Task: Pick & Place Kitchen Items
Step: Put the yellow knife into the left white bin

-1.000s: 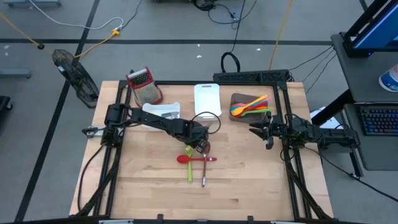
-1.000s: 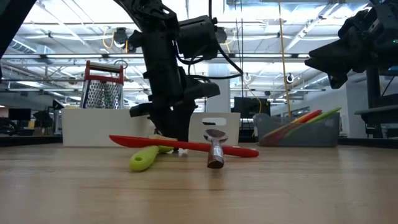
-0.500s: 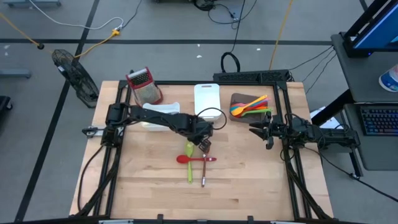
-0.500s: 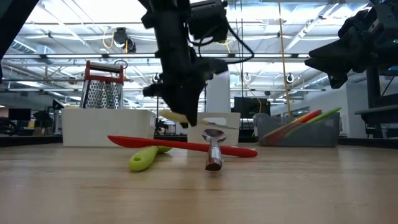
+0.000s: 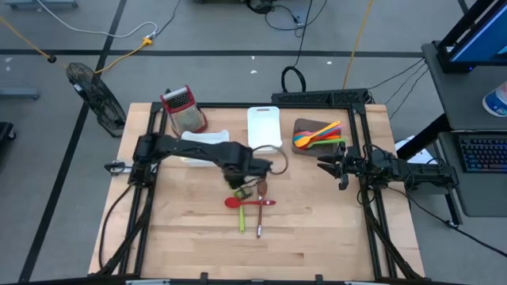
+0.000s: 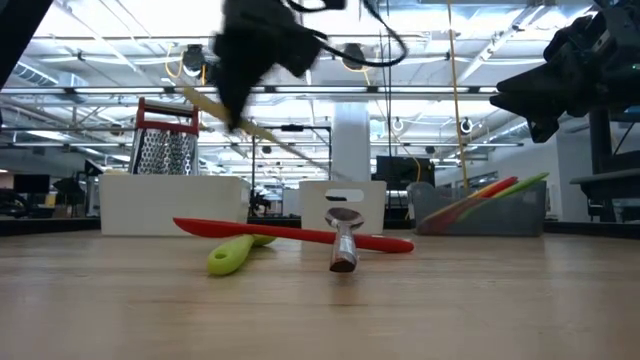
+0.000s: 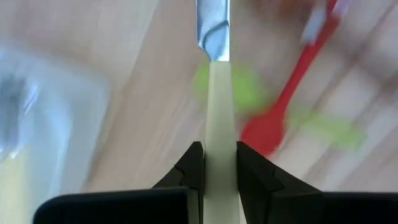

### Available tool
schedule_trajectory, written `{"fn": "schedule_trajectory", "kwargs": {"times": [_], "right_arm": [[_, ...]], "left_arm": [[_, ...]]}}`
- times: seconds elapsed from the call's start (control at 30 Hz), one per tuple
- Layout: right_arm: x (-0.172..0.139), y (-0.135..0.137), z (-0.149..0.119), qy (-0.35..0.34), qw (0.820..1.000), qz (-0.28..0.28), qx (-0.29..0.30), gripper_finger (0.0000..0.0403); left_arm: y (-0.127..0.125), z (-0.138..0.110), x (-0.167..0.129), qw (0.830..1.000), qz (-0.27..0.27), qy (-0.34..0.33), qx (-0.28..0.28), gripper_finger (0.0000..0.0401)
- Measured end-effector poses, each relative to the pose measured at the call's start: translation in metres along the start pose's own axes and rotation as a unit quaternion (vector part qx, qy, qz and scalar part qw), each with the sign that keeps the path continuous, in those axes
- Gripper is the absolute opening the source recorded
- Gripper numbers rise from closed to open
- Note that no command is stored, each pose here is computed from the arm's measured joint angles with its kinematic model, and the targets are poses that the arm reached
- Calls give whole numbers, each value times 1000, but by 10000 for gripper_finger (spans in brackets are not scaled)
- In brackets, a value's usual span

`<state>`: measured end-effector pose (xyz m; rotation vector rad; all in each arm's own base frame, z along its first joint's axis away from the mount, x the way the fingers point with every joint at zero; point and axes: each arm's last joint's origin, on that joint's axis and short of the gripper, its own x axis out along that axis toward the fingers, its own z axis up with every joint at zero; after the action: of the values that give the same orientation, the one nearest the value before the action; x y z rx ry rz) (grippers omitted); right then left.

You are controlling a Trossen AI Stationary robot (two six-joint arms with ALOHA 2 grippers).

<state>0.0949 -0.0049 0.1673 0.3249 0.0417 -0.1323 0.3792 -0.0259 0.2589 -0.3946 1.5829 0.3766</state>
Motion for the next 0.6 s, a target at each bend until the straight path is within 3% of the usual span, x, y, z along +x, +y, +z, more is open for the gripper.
{"fn": "schedule_trajectory", "kwargs": {"times": [0.07, 0.2, 0.4, 0.6], "right_arm": [[0, 0, 0, 0, 1000, 0, 0, 114], [0, 0, 0, 0, 1000, 0, 0, 114], [1, 0, -1, 5, 1000, -3, -1, 114], [1, 0, -1, 6, 1000, -2, -1, 114]], "left_arm": [[0, -13, -9, 998, 36, 42, 21, 52], [-4, -31, -26, 996, 36, 10, 76, 52], [6, -54, -54, 993, 74, -56, 69, 52], [41, -87, -70, 991, 98, -91, 23, 52]]}}
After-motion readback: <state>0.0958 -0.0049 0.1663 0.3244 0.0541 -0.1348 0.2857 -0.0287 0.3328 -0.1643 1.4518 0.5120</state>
